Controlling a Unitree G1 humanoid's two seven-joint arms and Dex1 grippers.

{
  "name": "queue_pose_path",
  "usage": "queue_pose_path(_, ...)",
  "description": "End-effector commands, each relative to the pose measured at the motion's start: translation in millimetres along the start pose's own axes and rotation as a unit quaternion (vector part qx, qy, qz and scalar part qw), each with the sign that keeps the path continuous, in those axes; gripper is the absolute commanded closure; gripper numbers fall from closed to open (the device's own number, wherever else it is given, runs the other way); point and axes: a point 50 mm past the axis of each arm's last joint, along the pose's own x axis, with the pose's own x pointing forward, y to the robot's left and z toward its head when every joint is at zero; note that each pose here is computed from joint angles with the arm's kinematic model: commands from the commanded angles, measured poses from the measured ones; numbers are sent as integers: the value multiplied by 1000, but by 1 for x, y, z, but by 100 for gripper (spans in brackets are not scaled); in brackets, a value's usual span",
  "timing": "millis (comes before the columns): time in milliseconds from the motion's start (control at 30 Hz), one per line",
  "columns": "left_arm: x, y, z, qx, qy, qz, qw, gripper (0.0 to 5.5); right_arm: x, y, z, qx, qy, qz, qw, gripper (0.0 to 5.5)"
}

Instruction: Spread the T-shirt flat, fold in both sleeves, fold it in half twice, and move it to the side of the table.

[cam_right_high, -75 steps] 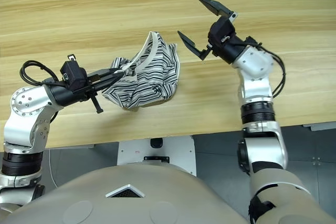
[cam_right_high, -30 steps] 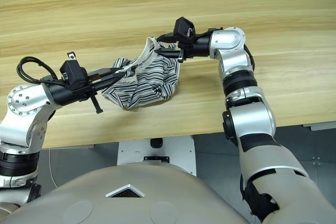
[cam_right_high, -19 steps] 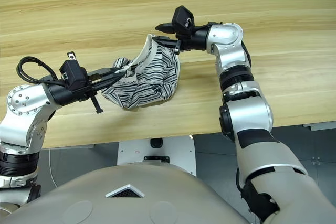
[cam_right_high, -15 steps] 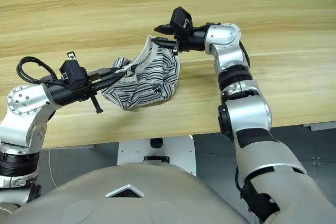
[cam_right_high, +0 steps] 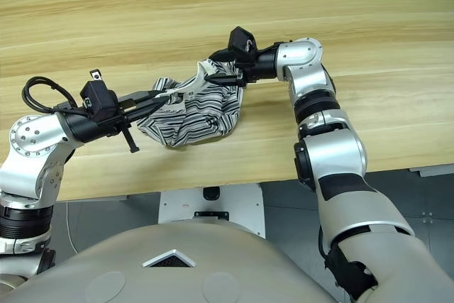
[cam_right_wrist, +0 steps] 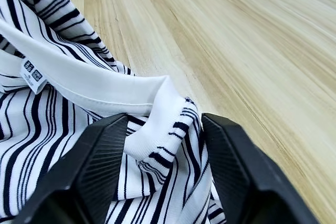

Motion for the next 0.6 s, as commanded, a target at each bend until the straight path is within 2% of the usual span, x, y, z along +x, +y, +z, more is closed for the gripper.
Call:
queue_pose_path(33,-1,1,2,3,0,4,1000,540,-2,-5,6,-7,4,-7,1000,208)
queue_pose_path(133,-1,1,2,3,0,5,1000,540,-2,-6,6,-11,2,-15,1000,143)
queue_pose_path(200,-1,1,2,4,0,5,1000,540,-2,-6,6,-14,4,-21,1000,143)
queue_pose_path(600,0,3,3,7,0,7,1000,540,0,-8,7,-22,0,-42,999,365)
